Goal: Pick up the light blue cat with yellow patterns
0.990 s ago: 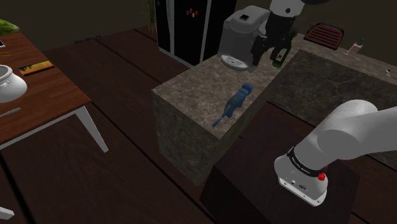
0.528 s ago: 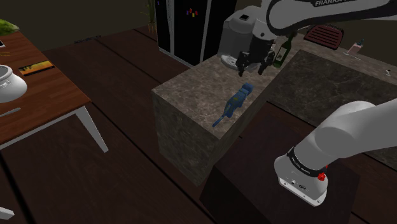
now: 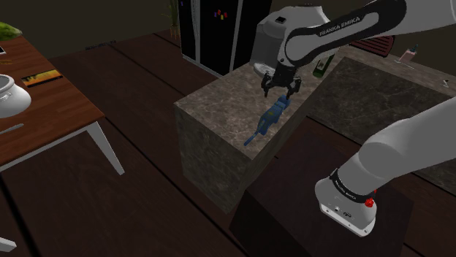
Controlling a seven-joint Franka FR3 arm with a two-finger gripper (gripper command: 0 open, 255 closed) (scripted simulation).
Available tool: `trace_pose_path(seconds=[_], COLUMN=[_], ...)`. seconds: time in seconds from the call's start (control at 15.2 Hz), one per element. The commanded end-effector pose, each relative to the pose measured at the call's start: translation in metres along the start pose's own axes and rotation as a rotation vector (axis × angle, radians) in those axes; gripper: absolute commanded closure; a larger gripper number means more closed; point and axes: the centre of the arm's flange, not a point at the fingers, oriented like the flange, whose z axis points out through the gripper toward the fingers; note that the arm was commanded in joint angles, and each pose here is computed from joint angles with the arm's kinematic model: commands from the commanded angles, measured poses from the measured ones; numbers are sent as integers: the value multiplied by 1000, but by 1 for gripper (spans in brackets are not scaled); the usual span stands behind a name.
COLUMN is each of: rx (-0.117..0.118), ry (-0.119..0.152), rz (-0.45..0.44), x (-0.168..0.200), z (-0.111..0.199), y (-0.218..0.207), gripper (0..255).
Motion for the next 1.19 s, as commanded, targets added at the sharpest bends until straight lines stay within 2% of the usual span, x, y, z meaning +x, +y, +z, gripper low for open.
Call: trace_pose_path(seconds=[0.0,0.79,0.86,1.12], rx=[5,25,27,27], ry=[1,-5,-5,-5], rz=[86,576,606,606], x=[12,83,86,87], z=[22,162,171,192], y=[2,23,25,24], gripper=[0,0,0,0])
